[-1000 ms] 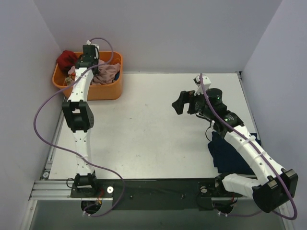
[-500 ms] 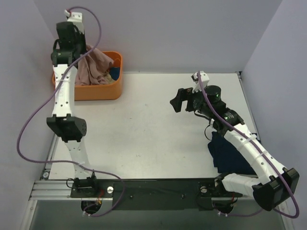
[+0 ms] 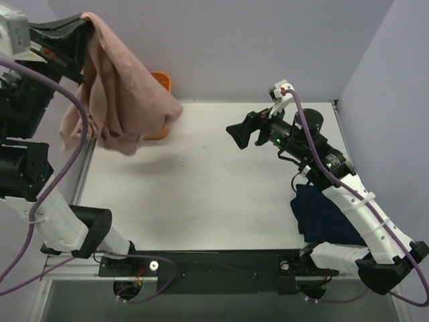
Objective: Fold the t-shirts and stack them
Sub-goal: Move the tshirt to the center of the board
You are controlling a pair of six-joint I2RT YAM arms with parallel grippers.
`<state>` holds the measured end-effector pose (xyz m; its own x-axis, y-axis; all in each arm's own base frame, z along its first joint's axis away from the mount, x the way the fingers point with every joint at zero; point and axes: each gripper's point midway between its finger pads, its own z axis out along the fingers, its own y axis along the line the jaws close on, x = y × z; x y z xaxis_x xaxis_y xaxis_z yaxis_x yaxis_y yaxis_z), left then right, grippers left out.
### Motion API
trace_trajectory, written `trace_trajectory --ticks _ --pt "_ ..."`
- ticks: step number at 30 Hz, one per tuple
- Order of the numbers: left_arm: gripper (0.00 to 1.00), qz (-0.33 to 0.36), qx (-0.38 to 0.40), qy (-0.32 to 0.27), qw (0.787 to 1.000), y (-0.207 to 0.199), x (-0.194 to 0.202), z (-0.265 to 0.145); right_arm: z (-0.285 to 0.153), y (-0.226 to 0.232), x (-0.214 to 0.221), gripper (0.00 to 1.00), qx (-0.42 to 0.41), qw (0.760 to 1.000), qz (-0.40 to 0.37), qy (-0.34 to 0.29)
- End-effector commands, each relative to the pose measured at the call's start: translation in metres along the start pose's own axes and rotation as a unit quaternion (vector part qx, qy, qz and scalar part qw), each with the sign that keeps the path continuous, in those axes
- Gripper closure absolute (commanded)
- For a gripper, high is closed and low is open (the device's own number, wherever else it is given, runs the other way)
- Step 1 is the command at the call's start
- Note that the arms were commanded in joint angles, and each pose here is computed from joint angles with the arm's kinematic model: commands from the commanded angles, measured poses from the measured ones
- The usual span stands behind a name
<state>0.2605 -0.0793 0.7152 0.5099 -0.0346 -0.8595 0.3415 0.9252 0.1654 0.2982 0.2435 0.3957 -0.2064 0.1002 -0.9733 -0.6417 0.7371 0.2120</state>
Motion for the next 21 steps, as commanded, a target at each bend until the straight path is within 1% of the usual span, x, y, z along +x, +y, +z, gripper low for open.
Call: trace_trajectory --ticks 1,2,3,4,5,6,7,8,9,10,11,12,13,14,15,16,18,19,20,21 --pt "1.0 -0.133 0.142 0.179 0.965 -0.067 0.134 0.036 -0.021 0.004 -0.024 0.05 -0.009 0.999 0.023 -0.032" --pt "1.0 -0.129 0.171 0.197 0.957 -0.089 0.147 0.036 -0.025 -0.001 -0.022 0.05 -0.001 0.999 0.036 -0.03" --pt "1.0 -0.136 0.187 0.229 0.946 -0.108 0.171 0.037 -0.03 -0.013 -0.02 0.05 0.017 0.998 0.047 -0.03" --pt "1.0 -0.112 0.217 0.249 0.937 -0.137 0.189 0.037 -0.033 -0.022 -0.013 0.04 0.034 0.997 0.069 -0.017" --pt "1.0 -0.112 0.234 0.283 0.923 -0.154 0.219 0.038 -0.039 -0.041 -0.009 0.05 0.063 0.994 0.082 -0.014" --pt "1.0 -0.108 0.269 0.291 0.912 -0.182 0.228 0.035 -0.044 -0.052 0.001 0.05 0.086 0.991 0.105 0.002" --pt "1.0 -0.114 0.283 0.313 0.899 -0.198 0.257 0.039 -0.051 -0.073 0.007 0.05 0.118 0.986 0.115 0.005" --pt "1.0 -0.12 0.301 0.32 0.89 -0.218 0.266 0.037 -0.058 -0.083 0.017 0.05 0.143 0.981 0.13 0.02" --pt "1.0 -0.126 0.315 0.337 0.878 -0.239 0.293 0.04 -0.066 -0.103 0.024 0.05 0.183 0.973 0.138 0.022" --pt "1.0 -0.123 0.322 0.344 0.873 -0.249 0.308 0.041 -0.074 -0.112 0.038 0.05 0.208 0.966 0.149 0.045" --pt "1.0 -0.123 0.331 0.356 0.865 -0.267 0.334 0.042 -0.083 -0.13 0.045 0.05 0.248 0.955 0.155 0.053" --pt "1.0 -0.118 0.331 0.375 0.858 -0.276 0.359 0.039 -0.091 -0.139 0.061 0.05 0.27 0.946 0.162 0.081" --pt "0.97 -0.118 0.339 0.38 0.853 -0.29 0.378 0.04 -0.097 -0.154 0.071 0.06 0.301 0.934 0.169 0.095" --pt "0.52 -0.124 0.343 0.396 0.843 -0.298 0.397 0.035 -0.104 -0.158 0.086 0.07 0.317 0.924 0.175 0.123" --pt "0.26 -0.129 0.347 0.406 0.836 -0.307 0.413 0.032 -0.107 -0.168 0.097 0.08 0.336 0.915 0.175 0.141" --pt "0.06 -0.138 0.348 0.417 0.828 -0.311 0.424 0.027 -0.113 -0.17 0.112 0.08 0.347 0.905 0.174 0.173" --pt "0.05 -0.142 0.334 0.439 0.822 -0.309 0.441 0.024 -0.117 -0.172 0.133 0.11 0.354 0.893 0.176 0.214" --pt "0.05 -0.137 0.316 0.451 0.823 -0.298 0.447 0.023 -0.116 -0.17 0.14 0.15 0.352 0.89 0.18 0.228" --pt "0.05 -0.136 0.308 0.459 0.822 -0.291 0.449 0.021 -0.112 -0.161 0.149 0.17 0.338 0.891 0.177 0.246" --pt "0.05 -0.133 0.289 0.475 0.82 -0.273 0.452 0.018 -0.111 -0.16 0.151 0.18 0.343 0.891 0.163 0.25"
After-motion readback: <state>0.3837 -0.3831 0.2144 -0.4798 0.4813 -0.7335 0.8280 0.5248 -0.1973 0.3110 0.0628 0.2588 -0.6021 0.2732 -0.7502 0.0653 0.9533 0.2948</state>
